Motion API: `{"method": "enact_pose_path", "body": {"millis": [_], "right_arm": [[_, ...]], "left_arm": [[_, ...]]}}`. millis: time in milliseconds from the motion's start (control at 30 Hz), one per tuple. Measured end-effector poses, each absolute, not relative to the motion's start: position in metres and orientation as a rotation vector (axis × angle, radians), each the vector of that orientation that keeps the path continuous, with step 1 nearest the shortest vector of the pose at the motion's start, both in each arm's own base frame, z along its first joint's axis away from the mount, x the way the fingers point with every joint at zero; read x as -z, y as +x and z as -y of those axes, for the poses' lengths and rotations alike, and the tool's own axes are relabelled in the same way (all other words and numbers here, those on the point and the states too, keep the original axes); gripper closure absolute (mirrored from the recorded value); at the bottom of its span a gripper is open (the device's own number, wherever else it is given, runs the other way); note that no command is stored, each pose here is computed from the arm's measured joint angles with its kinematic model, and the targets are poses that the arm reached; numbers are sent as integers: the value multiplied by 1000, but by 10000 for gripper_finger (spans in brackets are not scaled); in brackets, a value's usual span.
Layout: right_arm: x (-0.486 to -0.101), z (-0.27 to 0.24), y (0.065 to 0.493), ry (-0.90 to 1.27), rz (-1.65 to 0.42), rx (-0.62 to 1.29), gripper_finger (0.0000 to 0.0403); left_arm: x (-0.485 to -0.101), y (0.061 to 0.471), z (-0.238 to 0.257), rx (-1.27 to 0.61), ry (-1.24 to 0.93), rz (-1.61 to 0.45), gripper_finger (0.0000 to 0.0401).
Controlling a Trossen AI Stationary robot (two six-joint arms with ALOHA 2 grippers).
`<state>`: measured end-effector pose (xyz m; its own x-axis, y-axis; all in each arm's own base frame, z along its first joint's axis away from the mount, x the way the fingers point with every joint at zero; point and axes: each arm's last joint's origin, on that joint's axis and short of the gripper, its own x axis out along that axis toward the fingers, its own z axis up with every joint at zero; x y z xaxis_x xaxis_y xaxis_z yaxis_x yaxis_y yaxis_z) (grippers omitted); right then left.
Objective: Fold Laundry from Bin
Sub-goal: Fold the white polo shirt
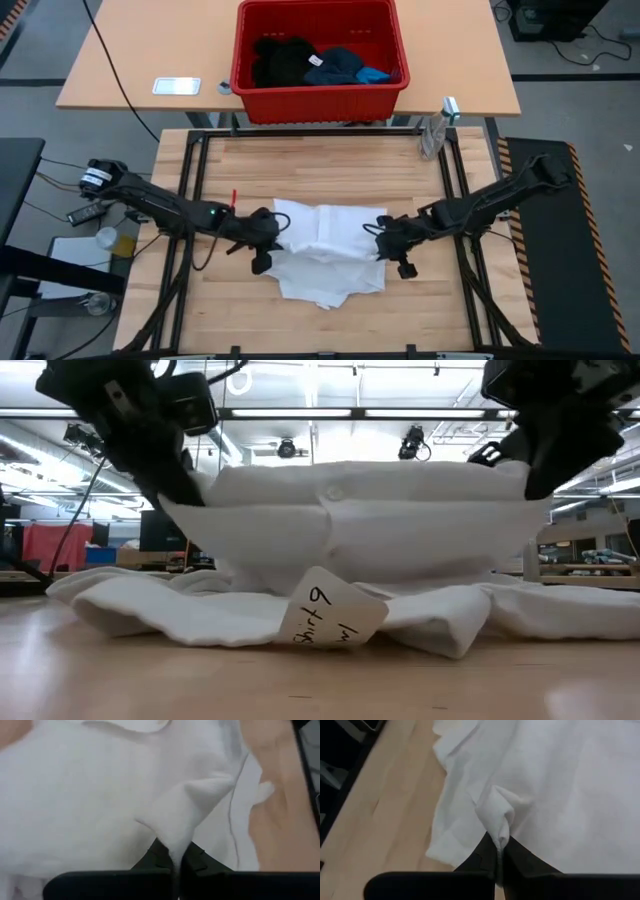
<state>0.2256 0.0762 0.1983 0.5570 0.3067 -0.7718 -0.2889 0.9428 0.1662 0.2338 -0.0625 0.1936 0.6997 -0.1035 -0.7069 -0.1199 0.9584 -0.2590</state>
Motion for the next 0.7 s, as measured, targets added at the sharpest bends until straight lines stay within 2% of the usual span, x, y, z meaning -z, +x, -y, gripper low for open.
{"method": "enact_pose_path", "body": {"millis": [233, 533, 600, 700], "right_arm": [[-180, -76, 219, 36, -892, -353, 374], [-155, -70, 203, 127, -1005, -354, 334], [-153, -69, 203, 165, -1023, -353, 315], [-154, -66, 203, 219, -1040, -366, 285]], "left_arm": [[-169, 243, 65, -38, -277, -896, 399], [-156, 245, 62, -81, -302, -952, 396], [-156, 246, 62, -83, -308, -950, 382], [-157, 246, 63, -58, -327, -956, 341]]}}
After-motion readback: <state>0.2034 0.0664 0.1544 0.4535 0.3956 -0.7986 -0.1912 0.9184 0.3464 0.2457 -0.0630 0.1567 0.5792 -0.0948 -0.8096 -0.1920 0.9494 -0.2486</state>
